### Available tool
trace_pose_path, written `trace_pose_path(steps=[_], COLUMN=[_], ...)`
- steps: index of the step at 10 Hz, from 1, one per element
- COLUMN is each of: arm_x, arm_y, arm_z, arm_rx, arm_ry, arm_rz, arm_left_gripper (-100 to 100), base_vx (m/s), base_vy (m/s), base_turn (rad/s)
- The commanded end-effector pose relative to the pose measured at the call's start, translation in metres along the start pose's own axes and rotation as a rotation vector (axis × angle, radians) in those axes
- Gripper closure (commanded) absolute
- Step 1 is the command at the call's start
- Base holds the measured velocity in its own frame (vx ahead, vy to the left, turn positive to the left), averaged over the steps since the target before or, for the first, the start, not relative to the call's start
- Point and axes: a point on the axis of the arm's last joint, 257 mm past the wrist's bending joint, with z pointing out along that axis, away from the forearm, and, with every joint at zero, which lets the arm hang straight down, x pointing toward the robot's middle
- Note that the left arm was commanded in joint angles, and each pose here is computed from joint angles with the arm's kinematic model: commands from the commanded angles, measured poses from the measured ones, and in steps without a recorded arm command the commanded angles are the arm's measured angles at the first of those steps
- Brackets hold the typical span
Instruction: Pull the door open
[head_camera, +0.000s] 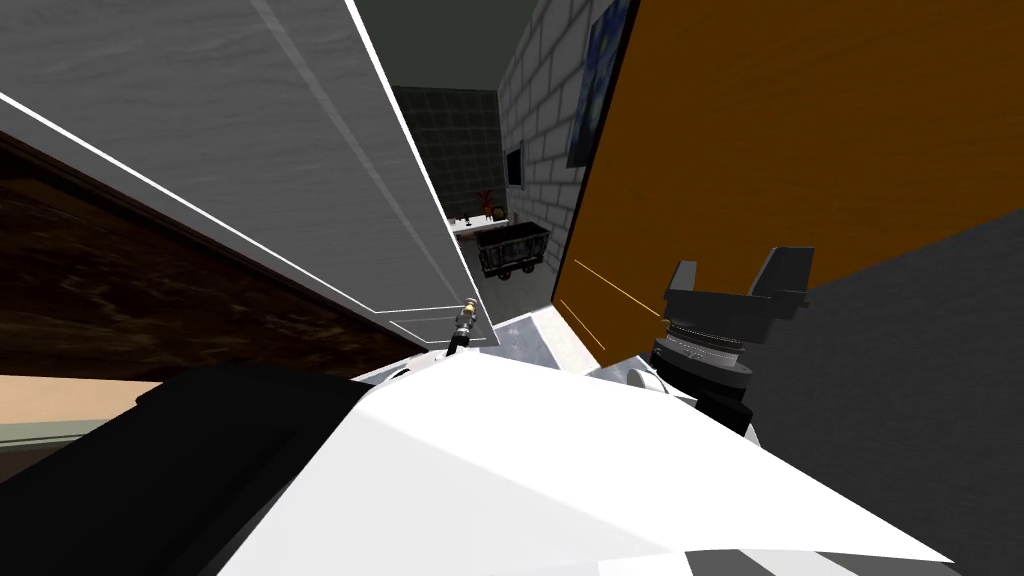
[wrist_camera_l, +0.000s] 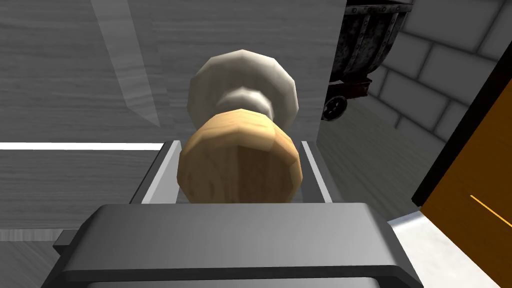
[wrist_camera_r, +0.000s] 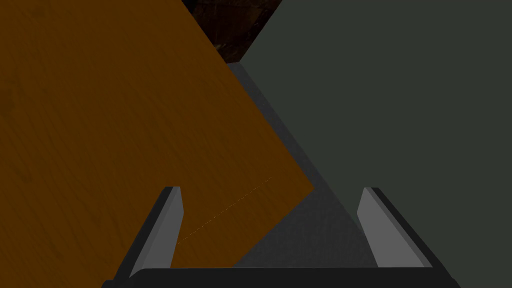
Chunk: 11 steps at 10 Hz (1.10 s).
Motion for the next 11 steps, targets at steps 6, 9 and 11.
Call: trace_pose_path(steps=[6, 9, 11], arm_x=[0.001, 0.002, 0.002], arm_y=[0.008, 0.009, 0.01], arm_z=[-0.0134, -0.0237, -0.0309], arm_rx=[-0.093, -0.144, -0.178], arm_ry=[0.004, 0.007, 0.006], arm_rz=[-0.011, -0.011, -0.012], arm_left_gripper=[100, 100, 100], base_vx=[-0.195, -0.263, -0.252], base_vy=[0.047, 0.042, 0.052], base_turn=[-0.117, -0.115, -0.093])
